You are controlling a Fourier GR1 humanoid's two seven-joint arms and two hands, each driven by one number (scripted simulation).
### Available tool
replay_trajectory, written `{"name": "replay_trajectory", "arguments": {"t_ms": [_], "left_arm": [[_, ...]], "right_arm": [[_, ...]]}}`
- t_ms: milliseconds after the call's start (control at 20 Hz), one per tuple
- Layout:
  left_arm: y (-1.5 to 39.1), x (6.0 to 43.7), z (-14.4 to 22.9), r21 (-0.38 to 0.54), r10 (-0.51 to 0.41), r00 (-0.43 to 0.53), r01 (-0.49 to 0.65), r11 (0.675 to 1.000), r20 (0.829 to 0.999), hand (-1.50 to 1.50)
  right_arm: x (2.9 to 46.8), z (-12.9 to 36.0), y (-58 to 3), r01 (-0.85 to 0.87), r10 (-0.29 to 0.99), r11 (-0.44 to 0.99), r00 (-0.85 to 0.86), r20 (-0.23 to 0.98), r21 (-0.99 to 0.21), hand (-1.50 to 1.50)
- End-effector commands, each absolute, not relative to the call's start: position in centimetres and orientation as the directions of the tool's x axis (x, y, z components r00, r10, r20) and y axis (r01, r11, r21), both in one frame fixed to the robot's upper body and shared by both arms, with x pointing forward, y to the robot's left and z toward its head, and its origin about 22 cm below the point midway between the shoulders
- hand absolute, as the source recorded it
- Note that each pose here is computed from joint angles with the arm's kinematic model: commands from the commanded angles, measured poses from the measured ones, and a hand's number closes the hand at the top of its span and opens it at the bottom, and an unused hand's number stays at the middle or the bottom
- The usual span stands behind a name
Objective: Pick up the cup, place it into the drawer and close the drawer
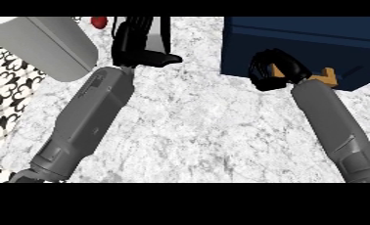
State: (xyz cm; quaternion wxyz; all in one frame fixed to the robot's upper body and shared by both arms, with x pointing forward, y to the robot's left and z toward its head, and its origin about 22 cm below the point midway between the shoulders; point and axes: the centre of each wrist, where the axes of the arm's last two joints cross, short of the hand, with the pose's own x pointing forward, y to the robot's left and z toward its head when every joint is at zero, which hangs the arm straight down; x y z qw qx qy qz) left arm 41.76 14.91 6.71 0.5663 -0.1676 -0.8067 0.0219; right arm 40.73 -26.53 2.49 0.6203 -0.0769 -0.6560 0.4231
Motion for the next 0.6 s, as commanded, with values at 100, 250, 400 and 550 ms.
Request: {"name": "replay_trajectory", "arguments": {"t_ms": [100, 250, 400, 550], "left_arm": [[16.4, 41.7, 6.9, -0.209, 0.29, -0.313, 0.266, 0.941, 0.904, -1.5], [16.5, 41.2, 6.2, -0.218, 0.301, -0.294, 0.283, 0.934, 0.907, -1.5], [16.0, 41.4, 6.7, -0.23, 0.314, -0.289, 0.289, 0.929, 0.904, -1.5], [15.8, 41.0, 6.1, -0.241, 0.327, -0.28, 0.302, 0.922, 0.903, -1.5]], "right_arm": [[44.0, 10.4, -29.6, -0.231, 0.653, 0.686, -0.225, 0.723, -0.69, 1.5], [43.8, 10.9, -30.6, -0.22, 0.636, 0.705, -0.225, 0.738, -0.675, 1.5], [43.9, 11.5, -30.6, -0.225, 0.623, 0.71, -0.241, 0.744, -0.667, 1.5], [43.8, 12.2, -31.3, -0.226, 0.605, 0.723, -0.247, 0.757, -0.652, 1.5]]}}
